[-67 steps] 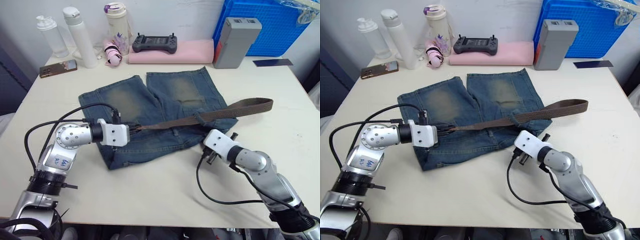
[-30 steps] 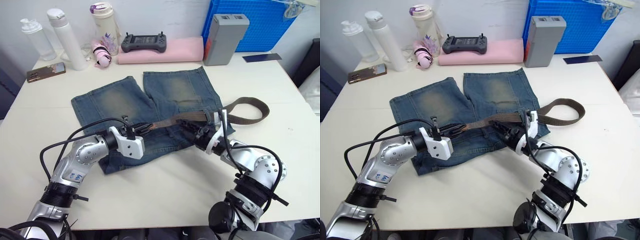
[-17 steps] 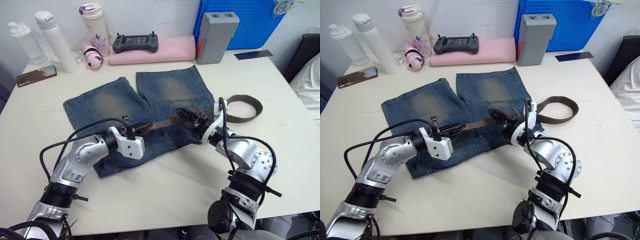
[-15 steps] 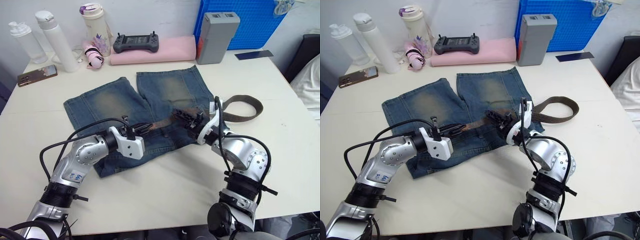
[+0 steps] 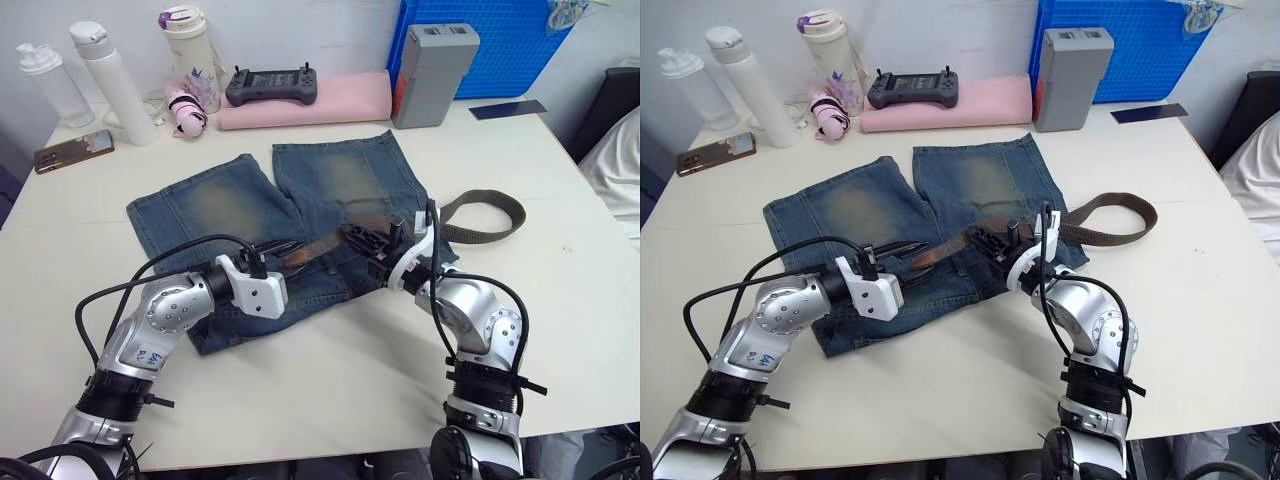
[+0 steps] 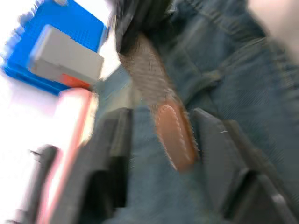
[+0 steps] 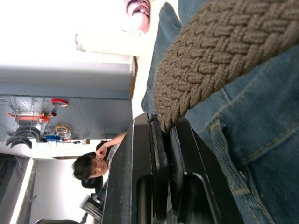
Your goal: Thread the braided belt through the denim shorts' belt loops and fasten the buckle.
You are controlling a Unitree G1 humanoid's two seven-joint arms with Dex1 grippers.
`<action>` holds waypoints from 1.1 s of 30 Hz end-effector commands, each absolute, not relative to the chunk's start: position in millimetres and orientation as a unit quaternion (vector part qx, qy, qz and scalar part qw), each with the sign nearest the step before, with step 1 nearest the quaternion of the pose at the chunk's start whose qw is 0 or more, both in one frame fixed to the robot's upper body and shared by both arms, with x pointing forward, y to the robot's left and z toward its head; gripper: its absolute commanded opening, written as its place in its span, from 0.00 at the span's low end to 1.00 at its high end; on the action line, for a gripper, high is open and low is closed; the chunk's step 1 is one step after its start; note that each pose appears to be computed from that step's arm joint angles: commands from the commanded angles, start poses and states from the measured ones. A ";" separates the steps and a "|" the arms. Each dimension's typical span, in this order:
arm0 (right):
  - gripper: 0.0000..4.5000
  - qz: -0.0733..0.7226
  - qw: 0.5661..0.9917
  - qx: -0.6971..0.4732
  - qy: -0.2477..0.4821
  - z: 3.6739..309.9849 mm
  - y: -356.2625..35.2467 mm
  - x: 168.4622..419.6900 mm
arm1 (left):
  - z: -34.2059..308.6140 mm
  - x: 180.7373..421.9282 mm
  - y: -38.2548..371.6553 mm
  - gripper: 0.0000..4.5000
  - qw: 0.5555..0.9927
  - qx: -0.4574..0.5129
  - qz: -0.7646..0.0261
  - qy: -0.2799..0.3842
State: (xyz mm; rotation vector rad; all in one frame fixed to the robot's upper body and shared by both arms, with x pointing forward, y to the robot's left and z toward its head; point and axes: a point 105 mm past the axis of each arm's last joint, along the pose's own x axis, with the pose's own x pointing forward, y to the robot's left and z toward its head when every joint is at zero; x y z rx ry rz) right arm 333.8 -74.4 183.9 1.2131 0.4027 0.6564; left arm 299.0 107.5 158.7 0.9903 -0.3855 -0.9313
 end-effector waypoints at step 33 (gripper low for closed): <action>0.00 0.311 0.859 0.402 0.065 178.6 -131.2 340.4 | 166.3 280.2 131.3 0.52 0.877 0.187 -0.436 -0.071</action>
